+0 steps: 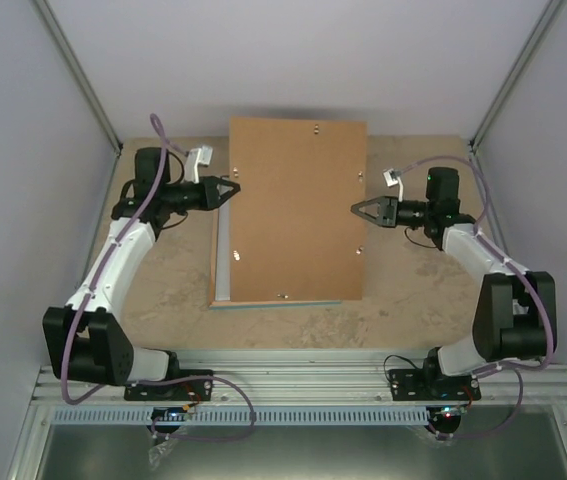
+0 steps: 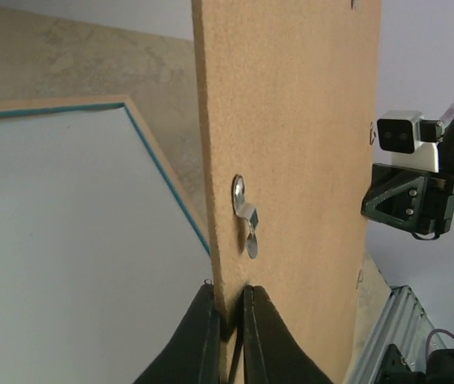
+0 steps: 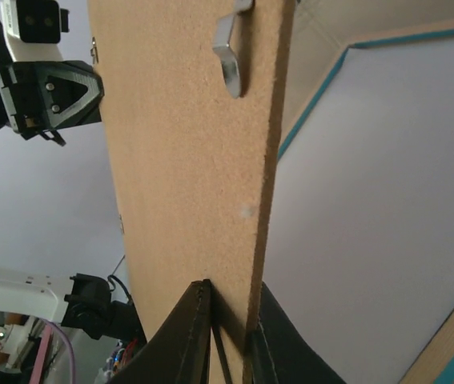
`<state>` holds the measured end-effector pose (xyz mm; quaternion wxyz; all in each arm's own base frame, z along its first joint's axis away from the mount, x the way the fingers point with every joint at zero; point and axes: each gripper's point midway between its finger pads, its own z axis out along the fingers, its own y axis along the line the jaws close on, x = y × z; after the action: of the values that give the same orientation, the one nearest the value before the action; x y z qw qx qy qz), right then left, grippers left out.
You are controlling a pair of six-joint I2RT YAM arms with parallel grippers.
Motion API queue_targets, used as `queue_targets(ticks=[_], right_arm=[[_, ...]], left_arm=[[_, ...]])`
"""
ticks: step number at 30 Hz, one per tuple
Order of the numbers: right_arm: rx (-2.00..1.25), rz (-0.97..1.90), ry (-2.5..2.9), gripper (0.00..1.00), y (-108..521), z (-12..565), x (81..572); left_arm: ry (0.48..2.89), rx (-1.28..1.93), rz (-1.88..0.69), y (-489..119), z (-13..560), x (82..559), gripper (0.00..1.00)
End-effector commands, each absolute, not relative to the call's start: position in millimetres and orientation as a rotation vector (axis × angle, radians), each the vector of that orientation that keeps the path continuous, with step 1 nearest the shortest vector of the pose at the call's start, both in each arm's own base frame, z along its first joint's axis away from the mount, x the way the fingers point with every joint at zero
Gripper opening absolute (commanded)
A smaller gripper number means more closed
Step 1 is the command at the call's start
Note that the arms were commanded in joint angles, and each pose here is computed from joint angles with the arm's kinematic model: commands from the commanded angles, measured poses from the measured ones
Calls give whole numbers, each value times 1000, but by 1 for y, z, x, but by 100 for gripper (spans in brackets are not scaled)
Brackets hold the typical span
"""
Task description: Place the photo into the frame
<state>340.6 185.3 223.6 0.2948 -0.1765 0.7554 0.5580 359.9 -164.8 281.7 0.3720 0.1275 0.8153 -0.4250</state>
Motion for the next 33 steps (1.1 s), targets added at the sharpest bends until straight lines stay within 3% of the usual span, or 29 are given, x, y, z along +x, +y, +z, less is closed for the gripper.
queue_targets(ticks=[1,10,33], right_arm=[[-566,1576,2026,1,211,215,328],[-444,1700,2154,1,220,172,359],[-452,1552,2210,1,253,118,402]], left_arm=[[2181,222,-862,-142,244,388,0],[2311,144,-685,-114,196,406,0],[2407,128,-398,-78,120,459,0]])
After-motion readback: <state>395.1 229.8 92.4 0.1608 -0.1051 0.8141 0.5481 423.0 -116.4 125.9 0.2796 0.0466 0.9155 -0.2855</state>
